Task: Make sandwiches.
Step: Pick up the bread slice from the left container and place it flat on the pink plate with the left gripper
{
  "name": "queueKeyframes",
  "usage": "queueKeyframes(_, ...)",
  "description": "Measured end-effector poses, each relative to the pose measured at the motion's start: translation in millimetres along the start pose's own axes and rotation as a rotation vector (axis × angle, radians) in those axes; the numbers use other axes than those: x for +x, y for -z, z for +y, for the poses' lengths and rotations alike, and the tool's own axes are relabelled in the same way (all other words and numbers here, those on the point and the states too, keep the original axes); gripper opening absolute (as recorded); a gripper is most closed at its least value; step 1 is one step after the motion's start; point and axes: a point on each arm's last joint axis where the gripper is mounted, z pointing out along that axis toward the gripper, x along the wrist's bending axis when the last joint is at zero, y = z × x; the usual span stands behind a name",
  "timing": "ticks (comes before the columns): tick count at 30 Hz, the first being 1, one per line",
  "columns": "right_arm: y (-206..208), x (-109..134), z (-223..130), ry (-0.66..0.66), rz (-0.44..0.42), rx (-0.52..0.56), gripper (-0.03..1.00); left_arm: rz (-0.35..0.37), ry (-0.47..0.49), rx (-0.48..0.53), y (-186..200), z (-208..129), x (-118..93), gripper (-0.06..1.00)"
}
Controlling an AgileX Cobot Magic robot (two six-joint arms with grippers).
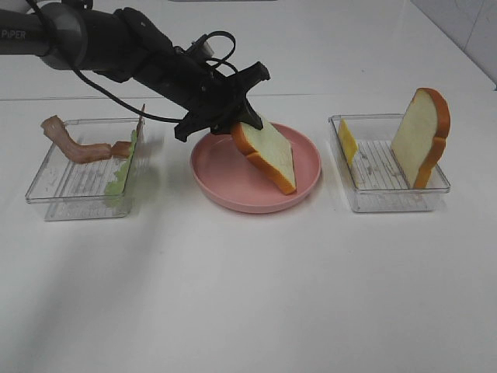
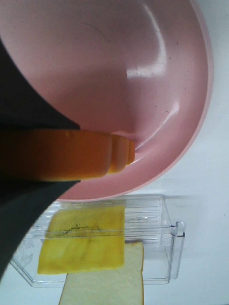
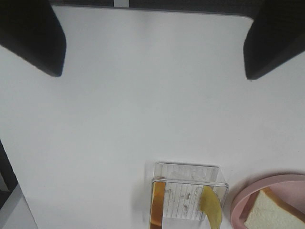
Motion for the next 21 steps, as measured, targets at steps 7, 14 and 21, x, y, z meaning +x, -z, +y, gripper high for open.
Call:
queueKeyframes(7, 0.0, 0.1, 0.0, 0.0, 0.001, 0.0, 0.98, 0.0, 0.024, -0.003, -6.9, -0.7, 5.2, 0.18)
queueKeyframes(14, 0.0, 0.1, 0.0, 0.0, 0.001, 0.0, 0.98, 0.005, 0.029, -0.013, -9.0, -0.1, 7.2, 0.19)
queueKeyframes(21, 0.0, 0.1, 0.0, 0.0, 0.001, 0.0, 0.98, 0.011, 0.019, -0.012, -9.7, -0.8, 7.4, 0.39)
